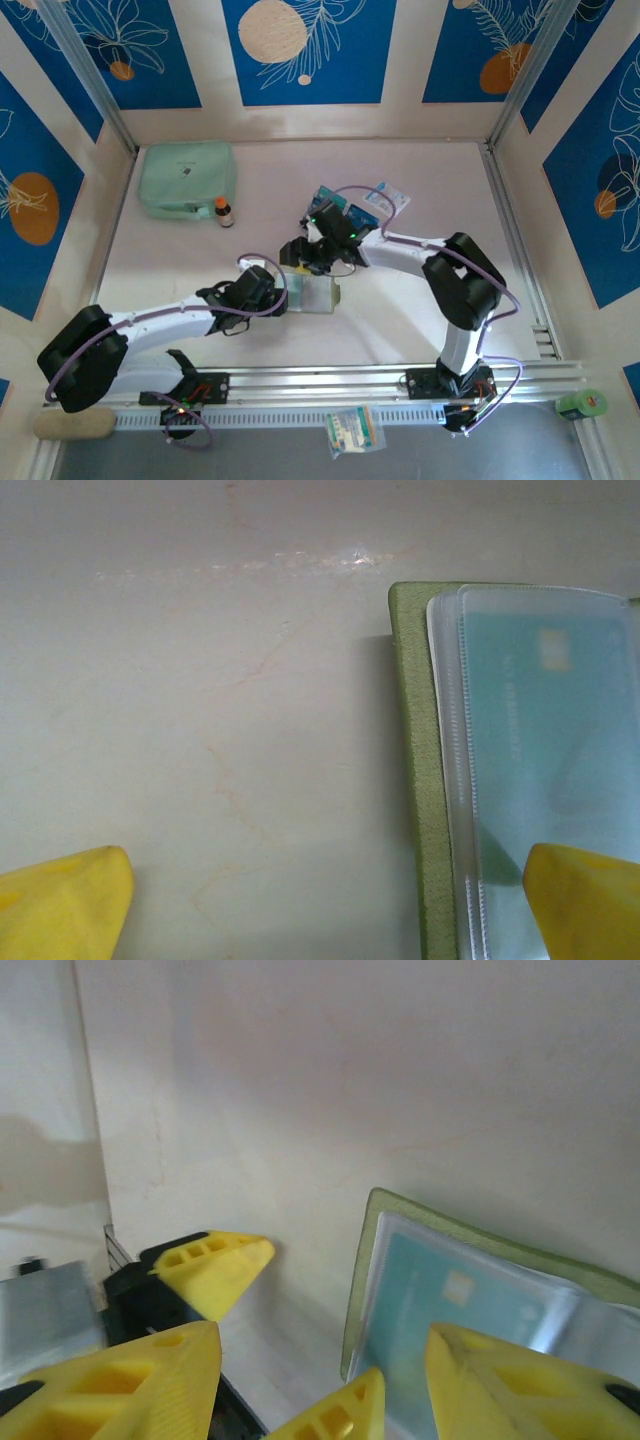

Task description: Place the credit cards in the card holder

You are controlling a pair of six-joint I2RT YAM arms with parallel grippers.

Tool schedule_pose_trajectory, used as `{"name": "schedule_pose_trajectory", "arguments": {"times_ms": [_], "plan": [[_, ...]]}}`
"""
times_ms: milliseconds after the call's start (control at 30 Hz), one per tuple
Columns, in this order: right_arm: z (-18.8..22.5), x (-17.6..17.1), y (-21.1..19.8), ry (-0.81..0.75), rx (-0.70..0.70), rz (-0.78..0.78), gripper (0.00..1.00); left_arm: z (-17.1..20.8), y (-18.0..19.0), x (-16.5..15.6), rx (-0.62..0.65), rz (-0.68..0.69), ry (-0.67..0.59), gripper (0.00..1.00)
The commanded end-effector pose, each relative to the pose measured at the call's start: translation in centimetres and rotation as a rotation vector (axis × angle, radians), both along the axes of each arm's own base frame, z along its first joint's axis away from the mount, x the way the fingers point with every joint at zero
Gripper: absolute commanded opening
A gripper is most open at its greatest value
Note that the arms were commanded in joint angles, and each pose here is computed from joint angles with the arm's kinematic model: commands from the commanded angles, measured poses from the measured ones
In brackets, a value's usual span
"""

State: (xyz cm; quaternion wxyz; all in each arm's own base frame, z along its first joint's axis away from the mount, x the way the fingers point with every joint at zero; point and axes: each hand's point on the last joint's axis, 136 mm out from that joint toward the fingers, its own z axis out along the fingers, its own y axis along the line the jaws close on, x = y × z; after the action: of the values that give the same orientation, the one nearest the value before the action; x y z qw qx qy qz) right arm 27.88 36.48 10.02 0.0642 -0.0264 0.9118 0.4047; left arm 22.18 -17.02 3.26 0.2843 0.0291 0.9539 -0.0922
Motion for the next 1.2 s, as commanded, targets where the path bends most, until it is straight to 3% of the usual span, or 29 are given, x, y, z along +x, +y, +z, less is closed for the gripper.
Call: {"name": "schedule_pose_trajectory", "arguments": {"times_ms": [0,433,733,900,1167], "plan": [[2.9,1.6,-2.6,-0.078,-0.045,0.002,0.56,-0.3,0.7,0.1,0.009,0.031,-0.006,1.00],[5.2,7.7,-10.0,-0.294,-0.424,0.046,0.52,-0.8,1.0,-0.1,0.024,0.037,0.004,1.00],[3.5,9.2,-8.9,-0.375,-0.613,0.195,0.44,-1.1,1.0,-0.1,0.030,0.040,0.010,1.00],[2.2,10.1,-8.0,-0.416,-0.720,0.249,0.34,-1.3,0.9,-0.1,0.031,0.038,0.017,1.00],[0.8,11.5,-6.7,-0.460,-0.815,0.300,0.30,-1.4,1.0,-0.1,0.027,0.044,0.020,1.00]]}}
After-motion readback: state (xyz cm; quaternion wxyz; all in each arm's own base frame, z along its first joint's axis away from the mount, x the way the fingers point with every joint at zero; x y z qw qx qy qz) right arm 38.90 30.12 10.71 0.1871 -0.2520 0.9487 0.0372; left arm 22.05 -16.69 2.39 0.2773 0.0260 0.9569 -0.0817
